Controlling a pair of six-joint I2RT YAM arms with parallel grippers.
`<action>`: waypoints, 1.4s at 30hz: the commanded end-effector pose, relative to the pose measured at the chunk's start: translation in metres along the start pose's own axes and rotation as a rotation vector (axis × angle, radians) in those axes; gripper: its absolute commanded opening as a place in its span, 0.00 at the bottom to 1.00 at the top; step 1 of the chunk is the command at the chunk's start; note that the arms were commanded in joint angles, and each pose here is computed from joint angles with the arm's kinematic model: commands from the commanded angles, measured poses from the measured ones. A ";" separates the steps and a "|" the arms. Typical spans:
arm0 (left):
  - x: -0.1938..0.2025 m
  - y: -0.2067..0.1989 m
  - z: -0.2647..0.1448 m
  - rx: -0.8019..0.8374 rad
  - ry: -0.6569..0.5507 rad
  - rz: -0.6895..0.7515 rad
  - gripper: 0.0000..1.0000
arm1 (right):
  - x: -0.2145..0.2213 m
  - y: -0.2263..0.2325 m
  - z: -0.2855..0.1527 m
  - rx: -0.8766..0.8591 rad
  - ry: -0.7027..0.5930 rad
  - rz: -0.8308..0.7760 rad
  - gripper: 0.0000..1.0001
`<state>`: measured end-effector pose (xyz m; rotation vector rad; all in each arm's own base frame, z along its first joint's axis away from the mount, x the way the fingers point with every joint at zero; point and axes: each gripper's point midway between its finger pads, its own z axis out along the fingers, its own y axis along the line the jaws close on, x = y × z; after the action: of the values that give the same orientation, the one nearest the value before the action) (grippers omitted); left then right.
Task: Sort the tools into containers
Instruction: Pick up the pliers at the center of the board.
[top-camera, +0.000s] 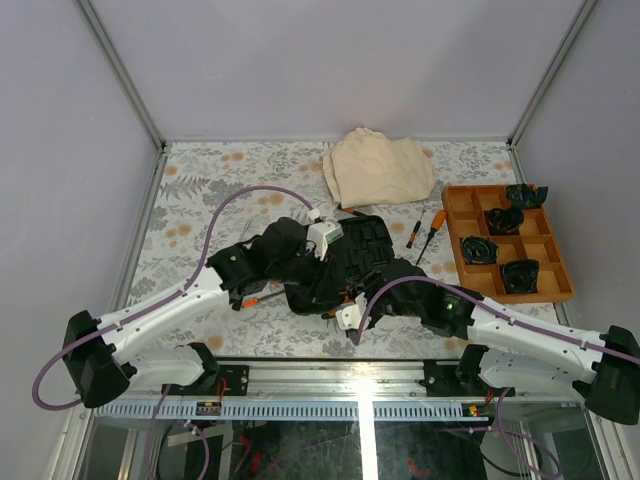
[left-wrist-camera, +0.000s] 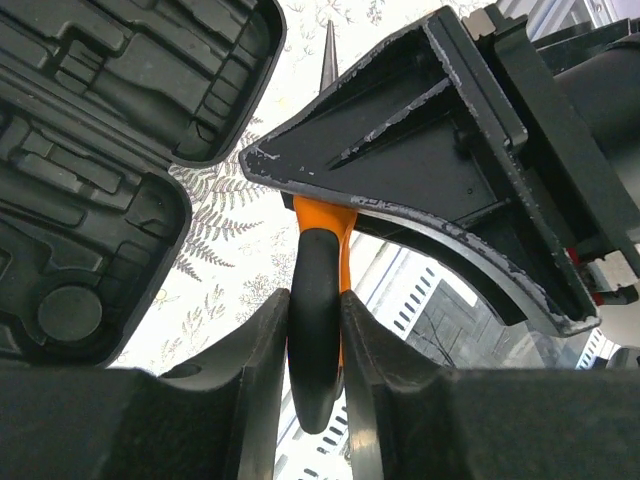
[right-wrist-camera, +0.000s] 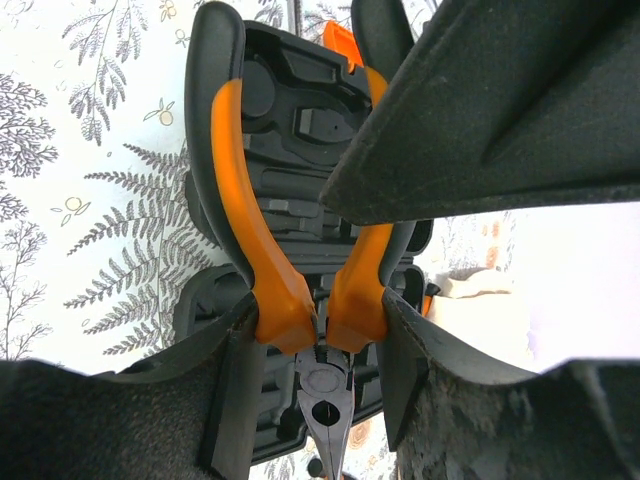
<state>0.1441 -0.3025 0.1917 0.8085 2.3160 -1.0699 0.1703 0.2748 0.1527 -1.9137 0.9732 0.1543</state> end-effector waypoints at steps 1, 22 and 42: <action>-0.003 -0.008 0.001 0.032 0.013 0.035 0.23 | -0.031 -0.036 -0.007 0.080 -0.091 -0.041 0.06; -0.010 -0.001 0.003 -0.031 -0.033 0.018 0.00 | -0.030 -0.044 -0.010 0.137 -0.084 0.013 0.42; -0.025 0.018 -0.013 -0.145 -0.207 -0.021 0.00 | -0.053 -0.068 -0.045 0.295 -0.206 0.146 0.76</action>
<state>0.1565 -0.2834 0.1815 0.6757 2.3242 -0.9108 0.1706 0.2769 0.1983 -1.7242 0.9871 0.2017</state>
